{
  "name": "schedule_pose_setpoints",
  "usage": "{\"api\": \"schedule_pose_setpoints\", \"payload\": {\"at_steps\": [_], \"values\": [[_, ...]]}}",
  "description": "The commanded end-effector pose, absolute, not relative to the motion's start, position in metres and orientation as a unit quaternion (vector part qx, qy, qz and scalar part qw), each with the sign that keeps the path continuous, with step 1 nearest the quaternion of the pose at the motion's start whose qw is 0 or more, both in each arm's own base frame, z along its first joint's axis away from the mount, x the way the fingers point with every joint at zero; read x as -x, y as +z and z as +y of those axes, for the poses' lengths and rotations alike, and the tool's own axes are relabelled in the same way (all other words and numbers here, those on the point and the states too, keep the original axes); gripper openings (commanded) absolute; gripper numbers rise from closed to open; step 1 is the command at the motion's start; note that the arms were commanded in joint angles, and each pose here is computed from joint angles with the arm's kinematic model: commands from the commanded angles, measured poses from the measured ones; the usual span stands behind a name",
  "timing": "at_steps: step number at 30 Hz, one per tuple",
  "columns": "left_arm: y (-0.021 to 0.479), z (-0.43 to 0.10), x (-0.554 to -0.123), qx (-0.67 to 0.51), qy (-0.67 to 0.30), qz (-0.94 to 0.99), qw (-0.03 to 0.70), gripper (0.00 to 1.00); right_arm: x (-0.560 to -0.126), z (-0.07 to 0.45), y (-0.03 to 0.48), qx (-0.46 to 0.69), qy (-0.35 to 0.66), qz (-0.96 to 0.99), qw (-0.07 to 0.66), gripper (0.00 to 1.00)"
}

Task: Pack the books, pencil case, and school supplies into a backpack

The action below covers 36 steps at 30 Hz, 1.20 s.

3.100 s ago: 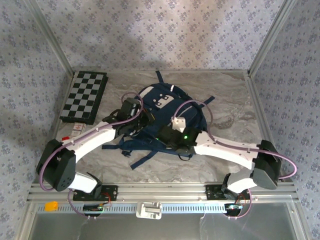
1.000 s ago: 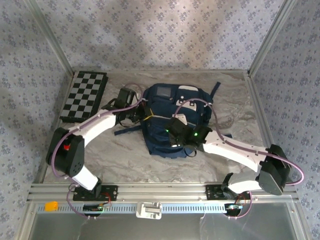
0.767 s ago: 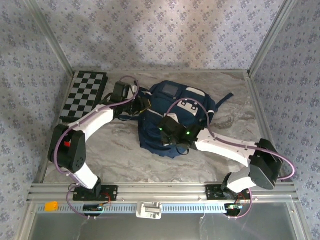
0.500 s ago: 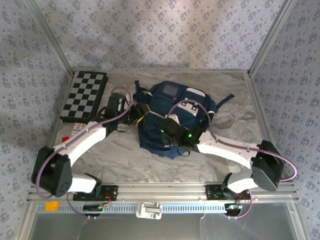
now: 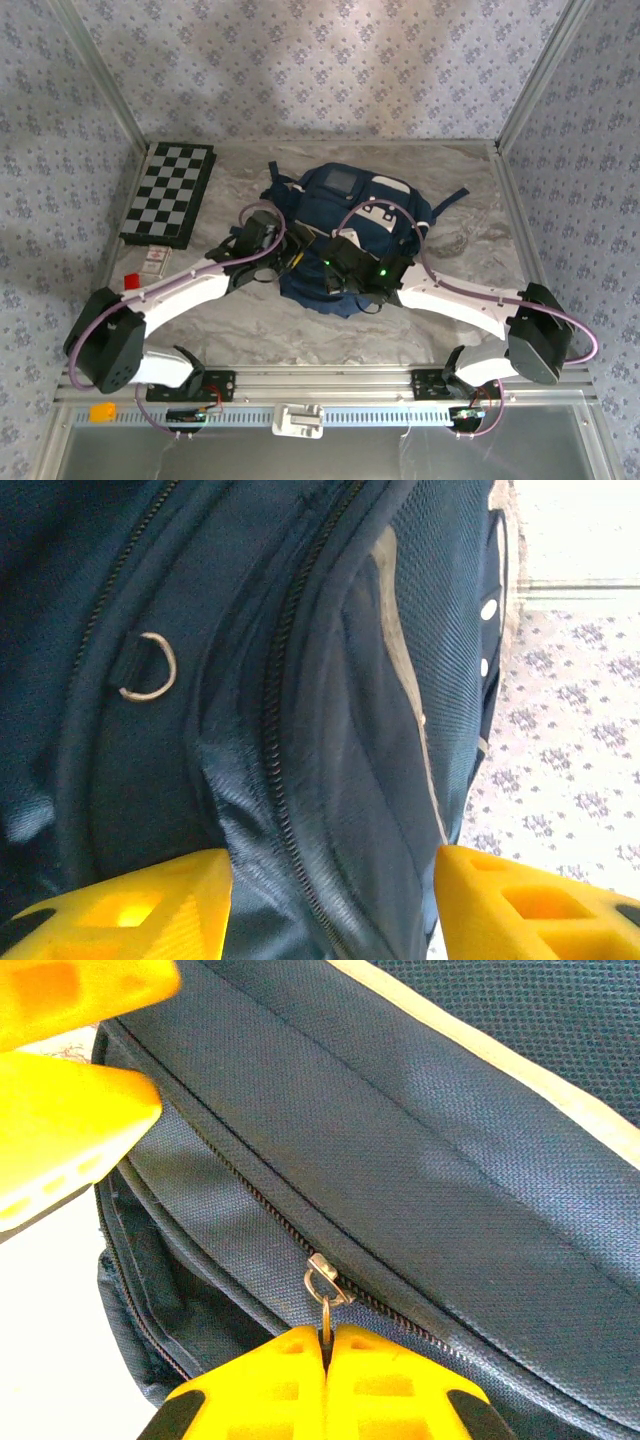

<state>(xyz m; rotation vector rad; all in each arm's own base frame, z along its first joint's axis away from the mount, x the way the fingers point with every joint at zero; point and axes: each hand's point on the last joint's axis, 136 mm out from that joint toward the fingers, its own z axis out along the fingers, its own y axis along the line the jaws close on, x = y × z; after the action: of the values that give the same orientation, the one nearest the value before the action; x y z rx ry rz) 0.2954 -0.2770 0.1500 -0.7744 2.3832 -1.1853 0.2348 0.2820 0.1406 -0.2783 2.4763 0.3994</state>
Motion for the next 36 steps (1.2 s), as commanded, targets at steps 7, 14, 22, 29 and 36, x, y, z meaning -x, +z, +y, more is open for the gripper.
{"api": "schedule_pose_setpoints", "payload": {"at_steps": [7,14,22,29,36], "values": [[0.169,-0.321,-0.309,0.291,-0.455,0.821,0.188,0.45,-0.238,0.288,0.154,0.112,0.154,0.928,0.320,0.00],[0.159,-0.319,-0.314,0.286,-0.426,0.833,0.207,0.15,-0.239,0.283,0.154,0.108,0.145,0.931,0.318,0.00],[0.155,-0.299,-0.323,0.270,-0.382,0.852,0.234,0.00,-0.222,0.242,0.140,0.069,0.088,0.952,0.285,0.00],[0.158,-0.273,-0.336,0.247,-0.360,0.864,0.249,0.00,-0.200,0.193,0.133,0.040,0.053,0.964,0.259,0.00],[0.168,-0.261,-0.348,0.201,-0.351,0.878,0.258,0.00,-0.200,0.157,0.132,0.030,0.043,0.970,0.238,0.00]]}}
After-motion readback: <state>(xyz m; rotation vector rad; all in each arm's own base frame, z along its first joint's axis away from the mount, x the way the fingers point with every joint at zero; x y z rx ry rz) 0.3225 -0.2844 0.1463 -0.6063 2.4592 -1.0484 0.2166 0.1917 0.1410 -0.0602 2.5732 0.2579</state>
